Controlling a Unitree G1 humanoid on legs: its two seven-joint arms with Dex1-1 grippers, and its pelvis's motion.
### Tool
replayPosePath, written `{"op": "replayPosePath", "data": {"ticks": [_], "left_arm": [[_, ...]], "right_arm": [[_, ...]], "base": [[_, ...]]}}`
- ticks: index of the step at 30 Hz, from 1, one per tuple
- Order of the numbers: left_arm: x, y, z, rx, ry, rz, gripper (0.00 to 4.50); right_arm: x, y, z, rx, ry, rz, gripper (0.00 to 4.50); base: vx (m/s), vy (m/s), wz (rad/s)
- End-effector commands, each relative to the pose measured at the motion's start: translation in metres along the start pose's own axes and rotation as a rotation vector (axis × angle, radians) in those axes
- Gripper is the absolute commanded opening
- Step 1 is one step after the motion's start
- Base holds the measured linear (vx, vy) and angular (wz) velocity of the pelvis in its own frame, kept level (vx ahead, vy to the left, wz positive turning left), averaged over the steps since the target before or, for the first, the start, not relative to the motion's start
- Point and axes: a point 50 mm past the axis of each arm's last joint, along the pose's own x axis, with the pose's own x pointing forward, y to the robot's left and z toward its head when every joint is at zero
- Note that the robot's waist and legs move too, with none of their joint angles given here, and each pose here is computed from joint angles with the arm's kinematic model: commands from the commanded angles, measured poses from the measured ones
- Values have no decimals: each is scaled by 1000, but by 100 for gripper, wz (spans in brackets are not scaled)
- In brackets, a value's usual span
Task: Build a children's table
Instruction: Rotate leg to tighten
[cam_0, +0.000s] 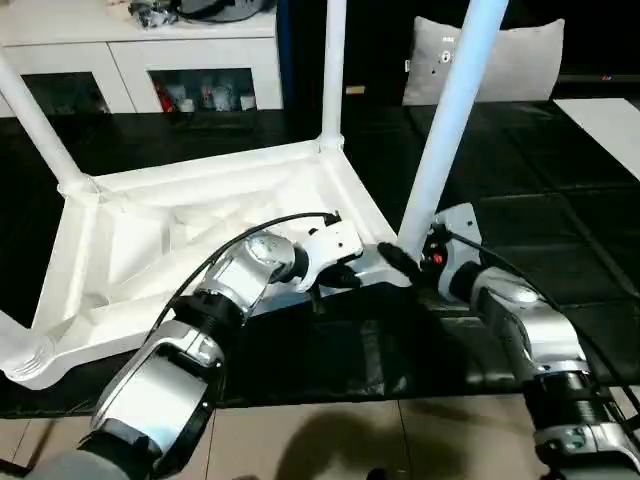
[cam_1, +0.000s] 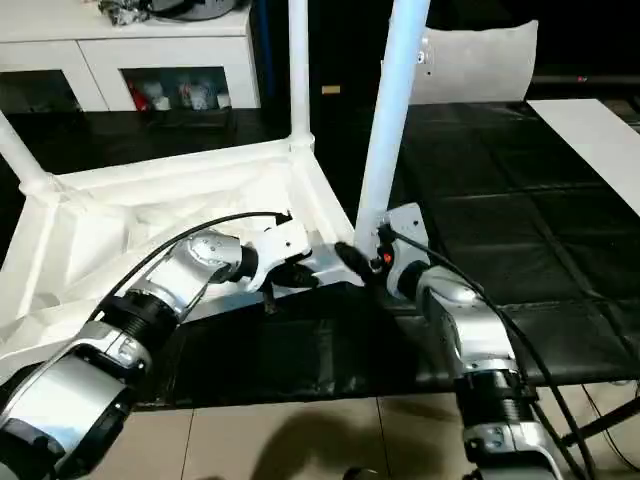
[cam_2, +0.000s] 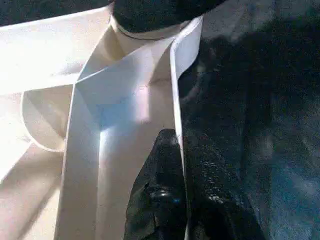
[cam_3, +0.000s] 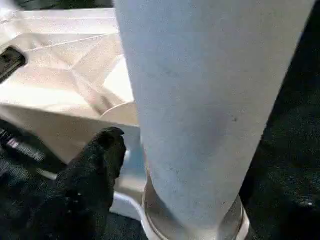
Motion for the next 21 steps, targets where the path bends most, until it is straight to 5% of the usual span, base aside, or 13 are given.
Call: {"op": "replayPosePath", "data": {"ticks": [1,5,11,21], "left_arm": [[-6,-6,-13,77,34,-75,0],[-15,-9,-20,104,34,-133,0],[-29,-16,-22,188,-30,-268,0],[-40,-37,-28,251,-40,-468,0]], "right_arm": [[-15,-4,7,-55,-23,104,387],[-30,-8,12,-120,-19,224,431],[-53,-2,4,-209,111,475,436],[-58,7,2,-179,135,680,337]], "base": [[0,0,0],[0,0,0],[0,0,0],[0,0,0]]}}
